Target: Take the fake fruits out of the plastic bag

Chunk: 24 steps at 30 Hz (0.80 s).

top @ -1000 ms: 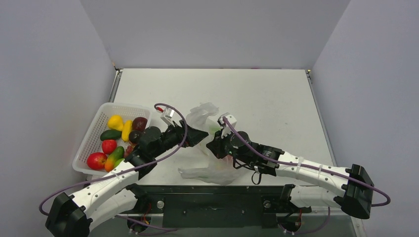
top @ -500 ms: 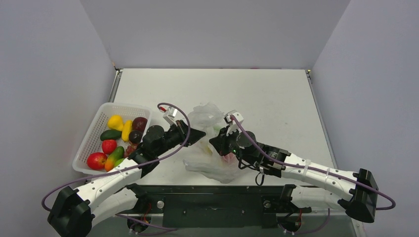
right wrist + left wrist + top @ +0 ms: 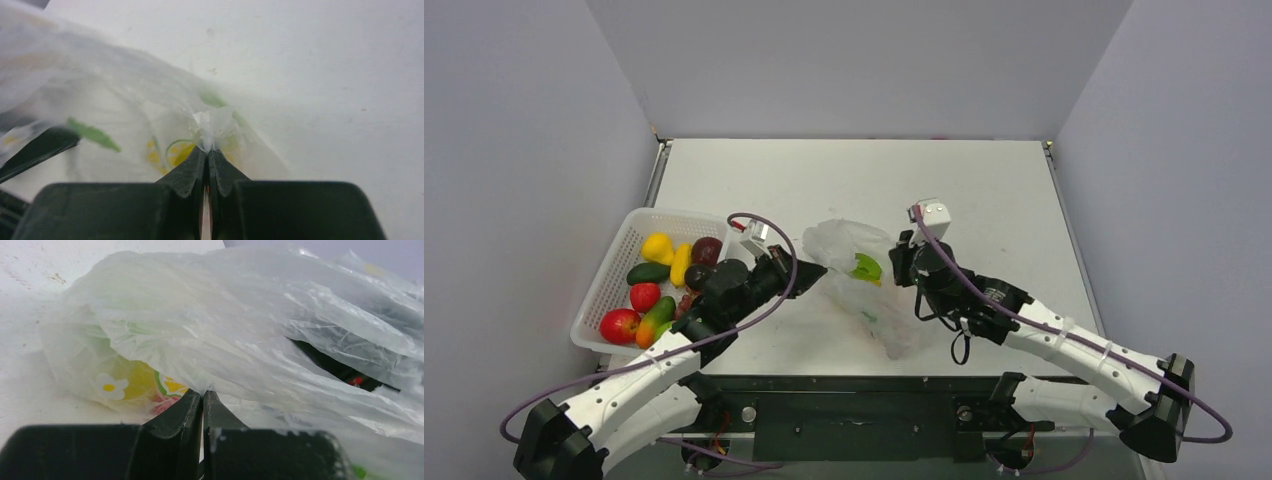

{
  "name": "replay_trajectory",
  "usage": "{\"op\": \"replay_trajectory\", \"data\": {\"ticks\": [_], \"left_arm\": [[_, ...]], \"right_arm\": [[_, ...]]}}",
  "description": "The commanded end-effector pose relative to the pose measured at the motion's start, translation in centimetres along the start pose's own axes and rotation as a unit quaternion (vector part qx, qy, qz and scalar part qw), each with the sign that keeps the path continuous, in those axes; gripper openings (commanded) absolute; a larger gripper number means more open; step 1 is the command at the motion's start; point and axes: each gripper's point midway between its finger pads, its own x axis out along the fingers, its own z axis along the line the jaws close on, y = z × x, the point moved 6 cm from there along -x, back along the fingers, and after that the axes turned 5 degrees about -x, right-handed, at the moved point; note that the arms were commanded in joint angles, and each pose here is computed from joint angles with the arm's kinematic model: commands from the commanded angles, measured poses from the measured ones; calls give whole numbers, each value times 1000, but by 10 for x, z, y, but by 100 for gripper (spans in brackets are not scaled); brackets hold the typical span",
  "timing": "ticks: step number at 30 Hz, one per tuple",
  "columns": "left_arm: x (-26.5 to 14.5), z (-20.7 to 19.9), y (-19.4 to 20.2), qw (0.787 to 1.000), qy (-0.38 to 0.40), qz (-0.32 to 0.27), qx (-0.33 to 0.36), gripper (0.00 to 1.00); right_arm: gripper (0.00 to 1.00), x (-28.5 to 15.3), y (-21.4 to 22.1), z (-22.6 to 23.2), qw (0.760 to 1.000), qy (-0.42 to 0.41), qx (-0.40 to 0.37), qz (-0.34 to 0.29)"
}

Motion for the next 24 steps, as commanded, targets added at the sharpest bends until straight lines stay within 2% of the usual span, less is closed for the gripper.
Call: {"op": "replay_trajectory", "data": {"ticks": [1,6,11,12,13,15,19,21,24], "left_arm": [[-16,0,-15,999,-28,-34,21,0],[-30,-5,-31,998,-31,-52,30,0],[-32,-12,-57,997,-29,-61,32,0],[-31,-20,-61,998,-15,-53,33,0],[-25,-16,-65,998,-21,-47,27,0],[-15,-31,-76,999,13,-38,10,0],[-1,-60,-99,997,67,-37,8,0],[-2,-73,-109,995,83,-45,18,0],[-2,-74,-110,995,82,-51,19,0]], "right_arm": [[0,-13,-37,-54,992,119,-6,-31],[0,-17,-74,-87,984,173,-2,-51],[0,1,-108,-138,973,222,26,-53],[0,-1,-126,-153,968,237,39,-71],[0,12,-128,-155,973,218,42,-59],[0,18,-168,-160,976,194,47,-87],[0,35,-215,-154,985,141,37,-92],[0,41,-227,-151,988,126,32,-88],[0,54,-223,-148,992,102,30,-73]]}}
